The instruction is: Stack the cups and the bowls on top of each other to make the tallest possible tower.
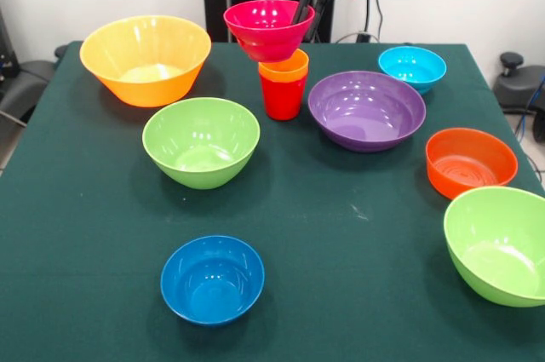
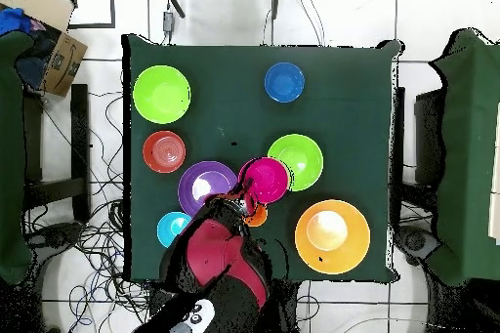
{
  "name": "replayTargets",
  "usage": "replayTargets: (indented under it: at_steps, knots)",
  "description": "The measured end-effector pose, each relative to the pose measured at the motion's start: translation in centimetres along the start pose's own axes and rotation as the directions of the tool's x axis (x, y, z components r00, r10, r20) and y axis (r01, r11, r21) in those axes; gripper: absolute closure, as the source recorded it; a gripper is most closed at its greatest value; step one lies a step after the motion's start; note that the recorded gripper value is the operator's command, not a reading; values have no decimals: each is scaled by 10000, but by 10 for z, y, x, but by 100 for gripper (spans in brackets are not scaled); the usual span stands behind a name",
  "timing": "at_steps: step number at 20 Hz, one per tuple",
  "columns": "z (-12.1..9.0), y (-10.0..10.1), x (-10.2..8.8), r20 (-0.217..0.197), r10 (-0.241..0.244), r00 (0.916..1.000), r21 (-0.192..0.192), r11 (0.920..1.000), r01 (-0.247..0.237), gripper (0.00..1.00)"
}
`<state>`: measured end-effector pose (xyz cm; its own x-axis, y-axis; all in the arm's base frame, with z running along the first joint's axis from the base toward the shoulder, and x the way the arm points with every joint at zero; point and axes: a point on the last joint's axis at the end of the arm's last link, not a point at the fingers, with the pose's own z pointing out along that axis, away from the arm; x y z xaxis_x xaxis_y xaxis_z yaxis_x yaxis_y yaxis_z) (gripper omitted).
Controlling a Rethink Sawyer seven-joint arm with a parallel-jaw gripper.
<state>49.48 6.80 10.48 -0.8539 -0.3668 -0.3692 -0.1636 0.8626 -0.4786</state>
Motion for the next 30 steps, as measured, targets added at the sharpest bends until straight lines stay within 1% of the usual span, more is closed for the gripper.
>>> replayTargets:
  at_steps: [12, 19, 20, 26, 30]
  knots:
    - [2, 1, 5, -132, 437, 9990, -121, 9990, -438, 100]
    - [0, 9, 8, -205, 623, 9978, -328, 9975, -630, 100]
    - [-1, 12, 8, -198, 643, 9977, -410, 9970, -651, 100]
    - [-4, 20, 7, -164, 655, 9977, -608, 9959, -664, 100]
    - [-6, 24, 7, -174, 657, 9977, -683, 9954, -667, 100]
